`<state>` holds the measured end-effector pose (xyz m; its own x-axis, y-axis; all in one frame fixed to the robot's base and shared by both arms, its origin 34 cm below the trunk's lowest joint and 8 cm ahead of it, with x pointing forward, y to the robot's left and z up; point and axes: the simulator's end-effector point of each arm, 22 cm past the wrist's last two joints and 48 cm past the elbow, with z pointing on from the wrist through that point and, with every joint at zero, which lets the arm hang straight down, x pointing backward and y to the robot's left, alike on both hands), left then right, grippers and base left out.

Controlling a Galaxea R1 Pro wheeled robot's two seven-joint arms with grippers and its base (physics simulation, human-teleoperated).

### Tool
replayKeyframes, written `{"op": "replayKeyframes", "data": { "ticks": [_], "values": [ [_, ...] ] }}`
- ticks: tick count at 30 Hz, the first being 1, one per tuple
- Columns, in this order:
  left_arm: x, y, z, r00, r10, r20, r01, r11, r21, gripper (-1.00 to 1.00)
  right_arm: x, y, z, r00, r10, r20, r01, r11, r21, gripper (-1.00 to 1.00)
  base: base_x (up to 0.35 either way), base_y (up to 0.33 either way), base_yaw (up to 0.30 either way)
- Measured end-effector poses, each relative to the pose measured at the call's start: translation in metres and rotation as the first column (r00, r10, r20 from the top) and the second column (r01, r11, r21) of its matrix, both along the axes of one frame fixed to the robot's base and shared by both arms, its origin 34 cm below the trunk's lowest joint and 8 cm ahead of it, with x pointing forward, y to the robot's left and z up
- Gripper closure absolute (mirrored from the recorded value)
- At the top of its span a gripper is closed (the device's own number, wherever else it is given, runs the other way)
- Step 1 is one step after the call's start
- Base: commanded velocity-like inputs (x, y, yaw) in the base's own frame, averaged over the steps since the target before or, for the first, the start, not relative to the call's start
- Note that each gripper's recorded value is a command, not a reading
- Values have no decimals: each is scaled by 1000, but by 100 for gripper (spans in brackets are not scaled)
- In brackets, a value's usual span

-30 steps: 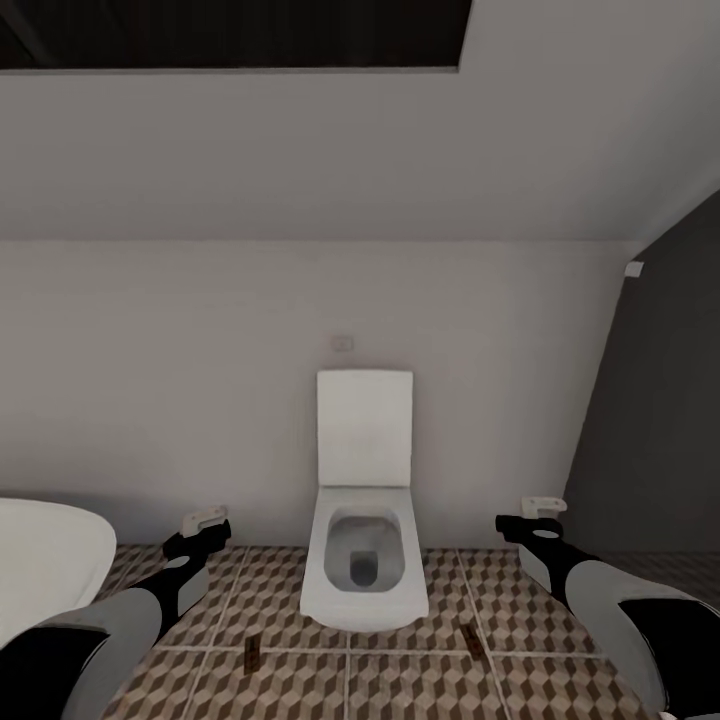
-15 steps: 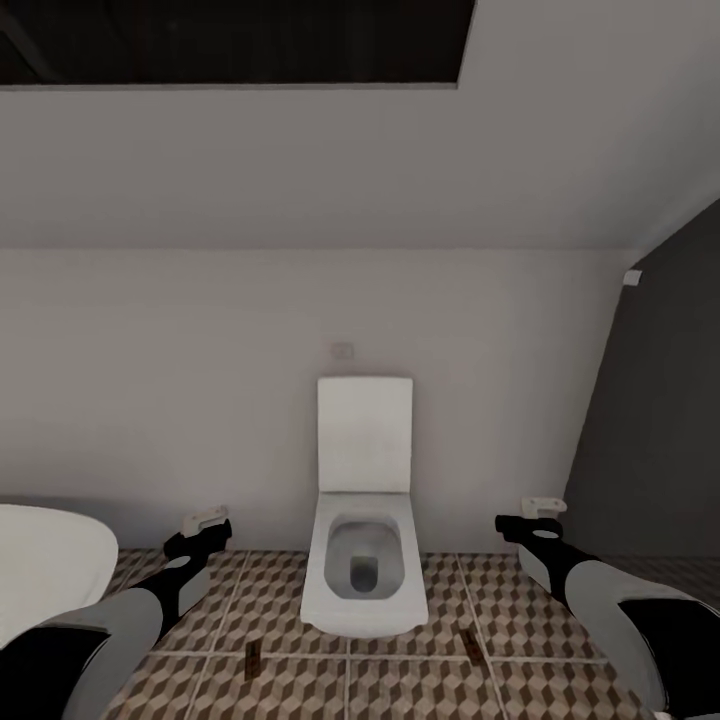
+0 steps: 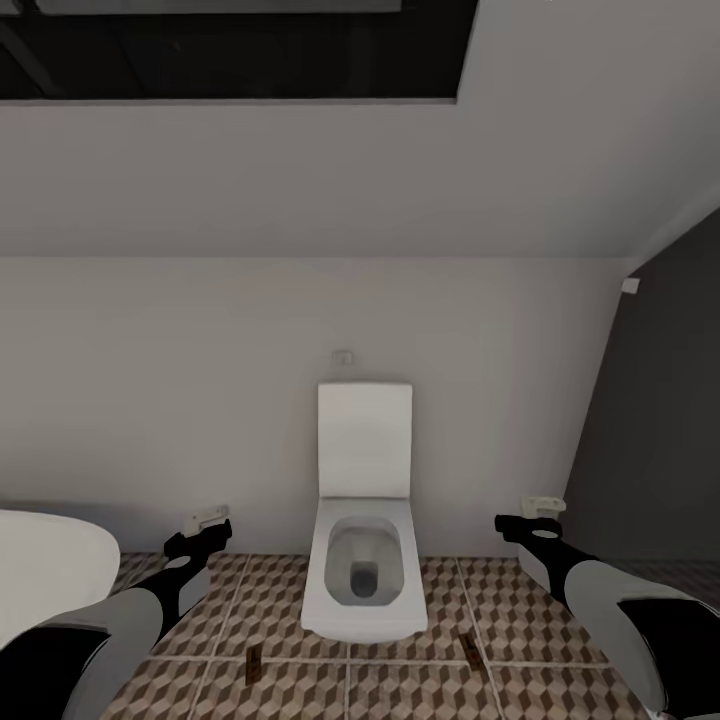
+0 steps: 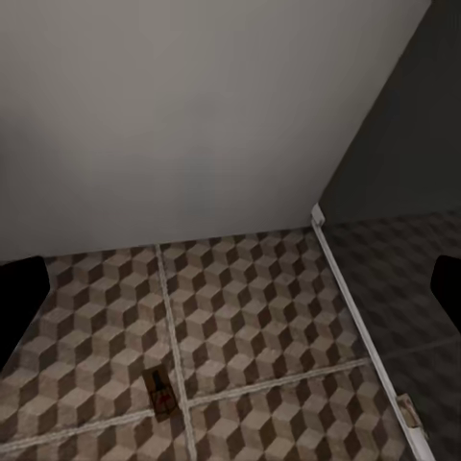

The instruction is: Take the four mousetraps from the cabinet in the bathroom and place them on the bathroom floor. Make sure all four end up on the same floor surface, and ensure that at least two of them are either under or directly next to the same bathroom sink.

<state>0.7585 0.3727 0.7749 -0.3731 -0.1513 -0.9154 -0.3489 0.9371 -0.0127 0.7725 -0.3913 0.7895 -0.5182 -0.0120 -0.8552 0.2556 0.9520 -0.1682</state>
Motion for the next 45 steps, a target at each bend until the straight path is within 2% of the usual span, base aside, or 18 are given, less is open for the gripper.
{"op": "replayKeyframes", "data": {
  "ticks": [7, 26, 36, 45],
  "values": [
    [0, 0, 12, 1000, 0, 1, 0, 1000, 0, -100, 0, 0, 11, 1000, 1, -1, -1, 1000, 0, -100, 0, 0, 0],
    [0, 0, 12, 1000, 3, 2, -3, 1000, -1, -100, 0, 1, 11, 1000, 7, 0, -7, 1000, -3, -100, 0, 0, 0],
    [2, -1, 14, 1000, -7, 5, 7, 1000, 2, -100, -1, 2, 8, 1000, 11, -7, -11, 1000, -2, -100, 0, 0, 0],
    [1, -5, 9, 999, -31, -15, 31, 999, -10, -100, -5, 3, 2, 1000, 12, -17, -12, 1000, -2, -100, 0, 0, 0]
  ]
}}
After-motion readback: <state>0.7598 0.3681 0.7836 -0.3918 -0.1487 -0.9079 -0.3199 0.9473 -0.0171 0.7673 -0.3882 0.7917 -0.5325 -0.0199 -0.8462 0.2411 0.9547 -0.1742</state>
